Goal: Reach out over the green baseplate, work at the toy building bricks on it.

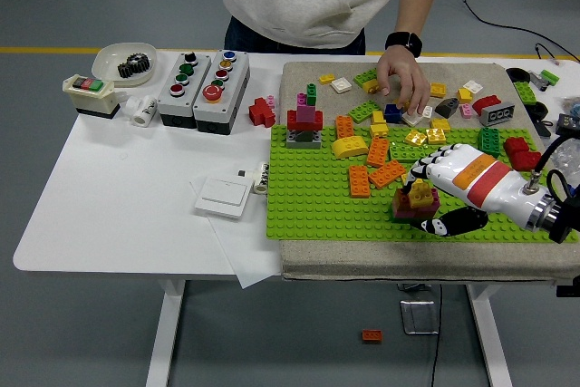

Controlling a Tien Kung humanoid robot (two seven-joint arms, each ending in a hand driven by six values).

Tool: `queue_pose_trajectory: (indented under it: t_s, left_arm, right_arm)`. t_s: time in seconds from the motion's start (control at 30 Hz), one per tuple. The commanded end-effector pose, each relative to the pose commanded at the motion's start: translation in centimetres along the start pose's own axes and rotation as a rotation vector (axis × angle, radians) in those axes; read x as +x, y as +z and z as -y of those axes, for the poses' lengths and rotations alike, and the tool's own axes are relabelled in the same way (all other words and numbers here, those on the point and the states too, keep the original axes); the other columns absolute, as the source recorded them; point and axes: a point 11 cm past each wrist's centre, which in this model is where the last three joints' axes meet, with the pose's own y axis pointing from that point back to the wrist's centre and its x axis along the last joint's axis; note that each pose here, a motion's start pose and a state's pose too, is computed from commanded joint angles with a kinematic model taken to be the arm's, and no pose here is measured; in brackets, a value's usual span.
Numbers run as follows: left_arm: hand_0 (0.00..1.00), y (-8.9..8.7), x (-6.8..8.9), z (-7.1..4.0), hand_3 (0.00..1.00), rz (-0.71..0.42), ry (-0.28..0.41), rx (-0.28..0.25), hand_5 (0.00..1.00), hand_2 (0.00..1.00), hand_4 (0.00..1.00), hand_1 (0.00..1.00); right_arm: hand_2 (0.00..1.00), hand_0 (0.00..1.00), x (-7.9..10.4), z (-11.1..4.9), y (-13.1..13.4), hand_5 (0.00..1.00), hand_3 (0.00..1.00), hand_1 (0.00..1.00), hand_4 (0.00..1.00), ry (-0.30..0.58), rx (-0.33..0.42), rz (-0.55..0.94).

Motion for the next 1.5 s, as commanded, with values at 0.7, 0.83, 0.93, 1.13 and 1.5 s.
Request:
queue_pose_trajectory:
  t_s: [0.7, 0.83, 0.93, 1.13, 1.5]
  left_arm:
    - [0.791, -0.1, -0.1, 0.0, 0.591, 0.003, -0.002, 0.001, 0.664, 0.751, 0.653, 0.774]
    - [0.79, 0.0, -0.1, 0.0, 0.591, 0.002, -0.002, 0.0, 0.664, 0.752, 0.654, 0.775]
    - [0.79, 0.0, -0.1, 0.0, 0.591, 0.003, -0.001, 0.0, 0.664, 0.752, 0.654, 0.775]
    - [0.789, 0.0, -0.1, 0.0, 0.591, 0.001, -0.001, 0.0, 0.664, 0.751, 0.654, 0.774]
    - [0.789, 0.1, 0.0, 0.0, 0.592, -0.004, 0.0, -0.003, 0.664, 0.75, 0.654, 0.774]
  right_arm:
    - [0.688, 0.649, -0.1, -0.1, 0.8, 0.418, 0.65, 0.604, 0.84, 0.06, -0.031, -0.027]
    - [0.708, 0.678, -0.2, 0.1, 1.1, 0.418, 0.718, 0.629, 0.862, 0.068, -0.04, -0.038]
    - [0.708, 0.678, -0.4, 0.2, 1.2, 0.418, 0.718, 0.629, 0.862, 0.068, -0.042, -0.046]
    - [0.726, 0.714, -0.8, 0.6, 1.5, 0.413, 0.802, 0.651, 0.886, 0.072, -0.049, -0.042]
    - [0.749, 0.729, -1.2, 1.2, 2.4, 0.404, 0.83, 0.67, 0.903, 0.1, -0.081, -0.029]
